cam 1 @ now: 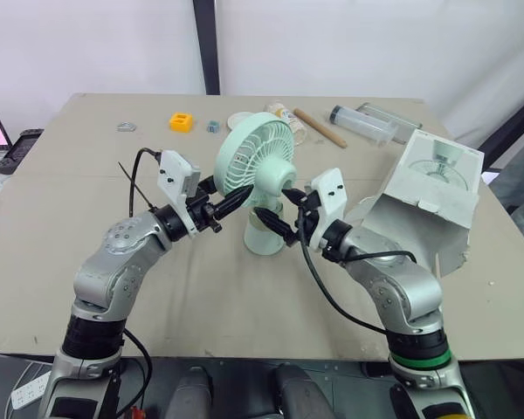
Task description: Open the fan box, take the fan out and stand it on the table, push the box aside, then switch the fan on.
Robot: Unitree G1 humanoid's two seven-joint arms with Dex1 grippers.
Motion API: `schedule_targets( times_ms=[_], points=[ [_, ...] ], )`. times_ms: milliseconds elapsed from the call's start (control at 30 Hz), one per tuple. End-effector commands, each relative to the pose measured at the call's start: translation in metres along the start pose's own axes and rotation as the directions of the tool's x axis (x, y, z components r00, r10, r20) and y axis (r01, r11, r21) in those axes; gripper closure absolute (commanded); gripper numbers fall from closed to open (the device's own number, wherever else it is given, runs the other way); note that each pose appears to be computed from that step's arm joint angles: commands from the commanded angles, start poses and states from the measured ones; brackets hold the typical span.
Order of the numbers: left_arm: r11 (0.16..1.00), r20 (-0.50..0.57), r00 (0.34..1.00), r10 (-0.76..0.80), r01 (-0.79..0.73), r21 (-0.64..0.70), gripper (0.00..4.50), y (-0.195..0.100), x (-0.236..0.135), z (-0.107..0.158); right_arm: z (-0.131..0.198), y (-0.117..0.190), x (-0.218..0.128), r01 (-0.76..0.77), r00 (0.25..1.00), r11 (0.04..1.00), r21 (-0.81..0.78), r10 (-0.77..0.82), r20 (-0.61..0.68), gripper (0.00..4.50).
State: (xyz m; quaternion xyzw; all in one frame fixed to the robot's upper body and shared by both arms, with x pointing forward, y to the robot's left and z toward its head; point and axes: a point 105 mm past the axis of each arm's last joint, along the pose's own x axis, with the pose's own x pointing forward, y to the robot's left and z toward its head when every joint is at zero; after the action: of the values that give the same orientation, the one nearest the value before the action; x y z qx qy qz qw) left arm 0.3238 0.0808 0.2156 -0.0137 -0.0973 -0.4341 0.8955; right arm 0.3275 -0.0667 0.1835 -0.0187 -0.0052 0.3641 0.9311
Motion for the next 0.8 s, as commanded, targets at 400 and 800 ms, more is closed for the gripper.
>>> schedule_targets(
  times_ms=[400, 800],
  points=[
    [0.998, 0.049, 0.998, -0.039, 0.037, 0.044, 2.57, -0.0081, 0.0049, 0.017, 0.0147, 0.0019, -0.004, 0.016, 0.998, 1.0, 0.002, -0.016, 0.064, 0.93],
    [0.998, 0.051, 0.998, -0.037, 0.035, 0.047, 2.57, -0.0082, 0.0055, 0.0177, 0.0138, 0.0055, 0.0003, 0.005, 0.998, 1.0, 0.014, -0.006, 0.061, 2.7]
  ],
)
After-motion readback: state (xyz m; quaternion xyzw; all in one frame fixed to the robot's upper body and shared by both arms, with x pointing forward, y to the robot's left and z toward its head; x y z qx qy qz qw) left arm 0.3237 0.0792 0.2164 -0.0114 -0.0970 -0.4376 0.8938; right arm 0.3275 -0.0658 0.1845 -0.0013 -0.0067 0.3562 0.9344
